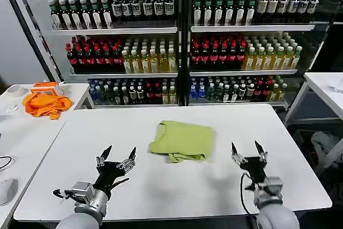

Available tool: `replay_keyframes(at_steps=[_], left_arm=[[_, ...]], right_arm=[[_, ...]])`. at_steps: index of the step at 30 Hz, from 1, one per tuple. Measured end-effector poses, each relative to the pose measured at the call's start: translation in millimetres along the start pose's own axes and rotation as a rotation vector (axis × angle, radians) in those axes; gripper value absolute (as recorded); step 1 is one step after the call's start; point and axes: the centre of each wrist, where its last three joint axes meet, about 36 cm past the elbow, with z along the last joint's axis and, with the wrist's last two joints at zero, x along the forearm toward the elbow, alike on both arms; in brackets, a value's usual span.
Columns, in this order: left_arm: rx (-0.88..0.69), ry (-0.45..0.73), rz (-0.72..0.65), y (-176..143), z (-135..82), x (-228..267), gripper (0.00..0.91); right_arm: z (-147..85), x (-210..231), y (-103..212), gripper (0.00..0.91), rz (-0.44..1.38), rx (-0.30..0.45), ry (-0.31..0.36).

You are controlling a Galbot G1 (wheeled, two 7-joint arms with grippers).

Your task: Fold and organize the clothes.

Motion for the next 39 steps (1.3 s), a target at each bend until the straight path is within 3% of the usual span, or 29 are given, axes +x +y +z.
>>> replay_keyframes(at_steps=[16,39], left_arm=[[-0.083,0.019,0.005,6.0,4.6,4.2,0.907],[-0.087,0.005,0.027,15.1,11.2,10.1,0.907]], right_arm=[[2.7,65.4,8.3,0.907,0.040,0.047,-0.016],[-6.7,70.7,14.1,0.907,0.022,0.095,-0.090]])
